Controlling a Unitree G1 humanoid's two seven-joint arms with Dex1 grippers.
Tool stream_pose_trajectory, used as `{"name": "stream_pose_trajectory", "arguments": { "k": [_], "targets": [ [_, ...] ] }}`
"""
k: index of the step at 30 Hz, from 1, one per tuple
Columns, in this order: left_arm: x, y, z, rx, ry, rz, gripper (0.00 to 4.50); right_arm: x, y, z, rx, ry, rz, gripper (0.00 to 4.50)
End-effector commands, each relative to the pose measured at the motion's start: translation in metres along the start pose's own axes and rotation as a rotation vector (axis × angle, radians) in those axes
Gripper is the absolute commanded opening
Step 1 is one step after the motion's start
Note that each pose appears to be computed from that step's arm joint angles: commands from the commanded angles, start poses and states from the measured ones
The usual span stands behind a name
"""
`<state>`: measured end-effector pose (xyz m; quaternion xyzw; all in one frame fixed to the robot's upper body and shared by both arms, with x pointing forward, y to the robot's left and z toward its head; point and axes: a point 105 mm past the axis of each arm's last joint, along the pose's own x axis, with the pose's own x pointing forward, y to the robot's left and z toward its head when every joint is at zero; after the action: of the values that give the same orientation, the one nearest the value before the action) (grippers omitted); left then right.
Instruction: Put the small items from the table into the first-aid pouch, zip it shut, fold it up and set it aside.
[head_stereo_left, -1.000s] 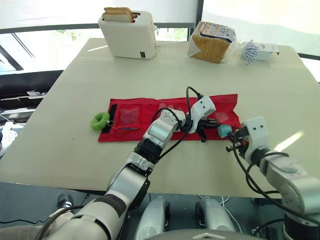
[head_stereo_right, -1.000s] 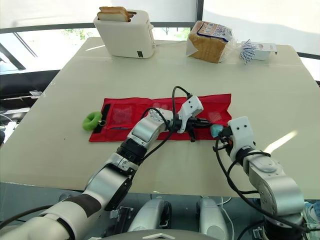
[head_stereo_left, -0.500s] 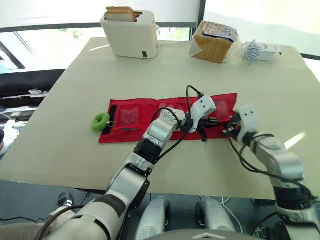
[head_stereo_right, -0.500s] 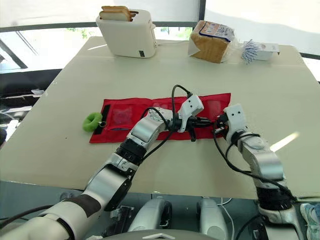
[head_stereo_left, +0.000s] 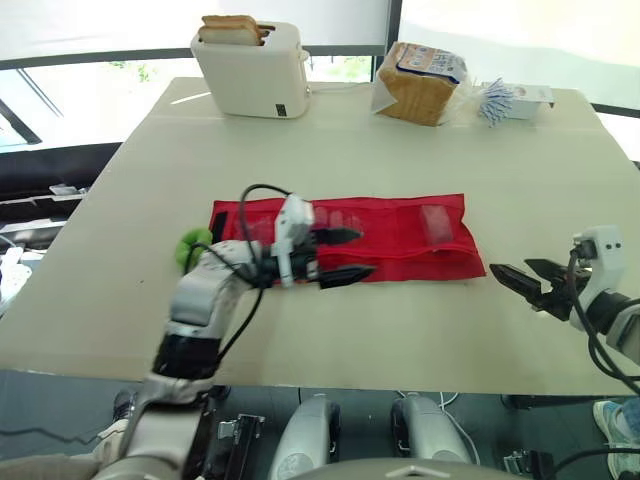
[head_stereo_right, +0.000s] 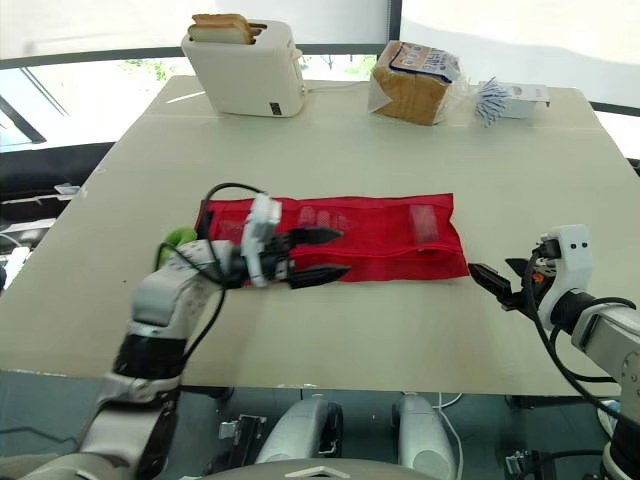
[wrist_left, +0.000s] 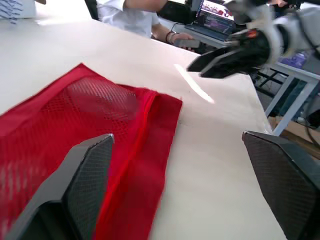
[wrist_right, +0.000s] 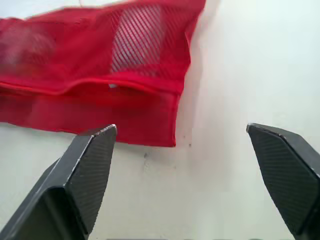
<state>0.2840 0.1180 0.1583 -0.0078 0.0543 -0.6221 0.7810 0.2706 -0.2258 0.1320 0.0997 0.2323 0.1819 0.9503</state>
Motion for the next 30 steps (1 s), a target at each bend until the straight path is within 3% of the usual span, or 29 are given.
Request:
{"name": "stream_pose_trajectory", "arguments": {
  "k": [1,8,10,11,12,13,15,16,17,20,25,30],
  "targets": [
    [-0.028,-0.02,0.028,0.043,-0.05,-0.041,4.4,0.013,-0.004,0.006,0.003,0.027,0.004,4.5],
    [-0.068,-0.047,0.032,0.037,0.01,-0.019,4.4,0.049,0.0,0.001,-0.015,0.08,0.07,4.5],
    [-0.073,-0.053,0.039,0.042,0.003,-0.021,4.5,0.058,0.005,0.004,-0.016,0.039,0.096,3.94],
    [-0.073,-0.056,0.041,0.046,-0.004,-0.018,4.5,0.059,0.009,0.006,-0.013,0.025,0.122,3.88],
    [-0.073,-0.057,0.044,0.046,-0.012,-0.013,4.5,0.06,0.013,0.008,-0.018,0.014,0.145,3.26],
    [-0.072,-0.059,0.046,0.045,-0.021,-0.01,4.5,0.06,0.018,0.01,-0.028,0.004,0.166,3.0],
    [-0.069,-0.061,0.049,0.041,-0.03,-0.01,4.5,0.06,0.023,0.011,-0.031,-0.005,0.183,1.96],
    [-0.066,-0.062,0.05,0.04,-0.034,-0.012,4.5,0.06,0.023,0.011,-0.039,-0.001,0.182,1.67],
    [-0.062,-0.062,0.051,0.042,-0.041,-0.012,4.5,0.059,0.021,0.011,-0.06,0.004,0.16,1.13],
    [-0.052,-0.063,0.054,0.043,-0.059,-0.03,4.5,0.049,0.003,0.007,-0.164,0.042,0.034,0.08],
    [-0.042,-0.06,0.053,0.024,-0.068,-0.055,4.5,-0.002,-0.039,0.02,-0.231,0.045,-0.242,0.08],
    [-0.025,-0.057,0.058,0.018,-0.1,-0.108,4.5,-0.069,-0.107,0.03,-0.34,0.137,-0.633,0.08]
  ]
}}
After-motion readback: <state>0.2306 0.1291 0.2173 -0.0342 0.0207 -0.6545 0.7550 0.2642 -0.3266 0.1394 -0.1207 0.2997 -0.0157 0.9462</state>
